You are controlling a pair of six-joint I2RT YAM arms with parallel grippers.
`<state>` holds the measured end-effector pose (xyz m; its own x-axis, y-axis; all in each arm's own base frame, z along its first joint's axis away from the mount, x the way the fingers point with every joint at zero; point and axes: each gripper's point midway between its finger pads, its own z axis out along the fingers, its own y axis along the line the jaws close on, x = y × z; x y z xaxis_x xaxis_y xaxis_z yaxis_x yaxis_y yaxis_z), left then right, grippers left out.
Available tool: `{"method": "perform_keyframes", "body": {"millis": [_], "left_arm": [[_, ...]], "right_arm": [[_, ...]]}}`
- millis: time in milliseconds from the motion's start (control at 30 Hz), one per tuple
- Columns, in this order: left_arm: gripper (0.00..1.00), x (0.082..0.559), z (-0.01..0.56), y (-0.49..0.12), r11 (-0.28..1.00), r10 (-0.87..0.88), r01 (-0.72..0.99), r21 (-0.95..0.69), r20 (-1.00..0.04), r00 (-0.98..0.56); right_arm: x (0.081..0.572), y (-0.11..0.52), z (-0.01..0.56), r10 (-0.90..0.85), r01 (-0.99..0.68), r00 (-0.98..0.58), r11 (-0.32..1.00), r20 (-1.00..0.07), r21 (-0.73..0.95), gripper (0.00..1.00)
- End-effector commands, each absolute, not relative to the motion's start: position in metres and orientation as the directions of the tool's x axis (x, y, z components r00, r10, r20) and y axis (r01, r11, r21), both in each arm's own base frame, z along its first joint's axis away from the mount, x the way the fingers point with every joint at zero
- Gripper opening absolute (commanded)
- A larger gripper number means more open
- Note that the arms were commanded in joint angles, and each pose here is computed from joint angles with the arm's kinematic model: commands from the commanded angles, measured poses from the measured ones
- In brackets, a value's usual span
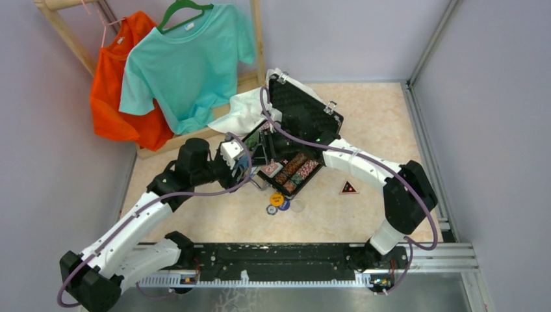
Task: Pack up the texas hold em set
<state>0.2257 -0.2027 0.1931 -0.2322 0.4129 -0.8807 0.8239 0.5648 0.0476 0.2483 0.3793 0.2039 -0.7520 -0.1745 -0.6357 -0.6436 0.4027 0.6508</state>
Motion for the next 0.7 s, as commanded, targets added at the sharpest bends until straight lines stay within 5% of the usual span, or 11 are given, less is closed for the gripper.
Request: {"method": "perform_keyframes", "body": {"millis": [0,167,400,567,667], "left_arm": [[0.07,0.233,0.227,-0.21,0.559,0.368,0.824,0.093,-0.918,-0.145],[0.08,0.231,0.227,-0.213,0.55,0.365,0.831,0.086,-0.919,-0.147],[0.23,0.251,0.238,-0.204,0.67,0.297,0.739,0.072,-0.938,-0.178],[0.45,0.275,0.249,-0.187,0.826,0.149,0.563,-0.008,-0.961,-0.232],[0.48,0.279,0.249,-0.188,0.849,0.065,0.522,-0.077,-0.967,-0.248]], "right_arm": [[0.25,0.379,0.233,-0.16,-0.698,-0.704,0.332,-0.692,0.634,0.45],[0.24,0.381,0.234,-0.167,-0.701,-0.709,0.274,-0.685,0.659,0.0],[0.266,0.356,0.244,0.069,-0.597,-0.733,0.412,-0.677,0.688,0.0],[0.297,0.312,0.249,0.314,-0.433,-0.638,0.608,-0.703,0.665,0.0],[0.314,0.274,0.246,0.487,-0.268,-0.532,0.679,-0.692,0.683,0.0]]}}
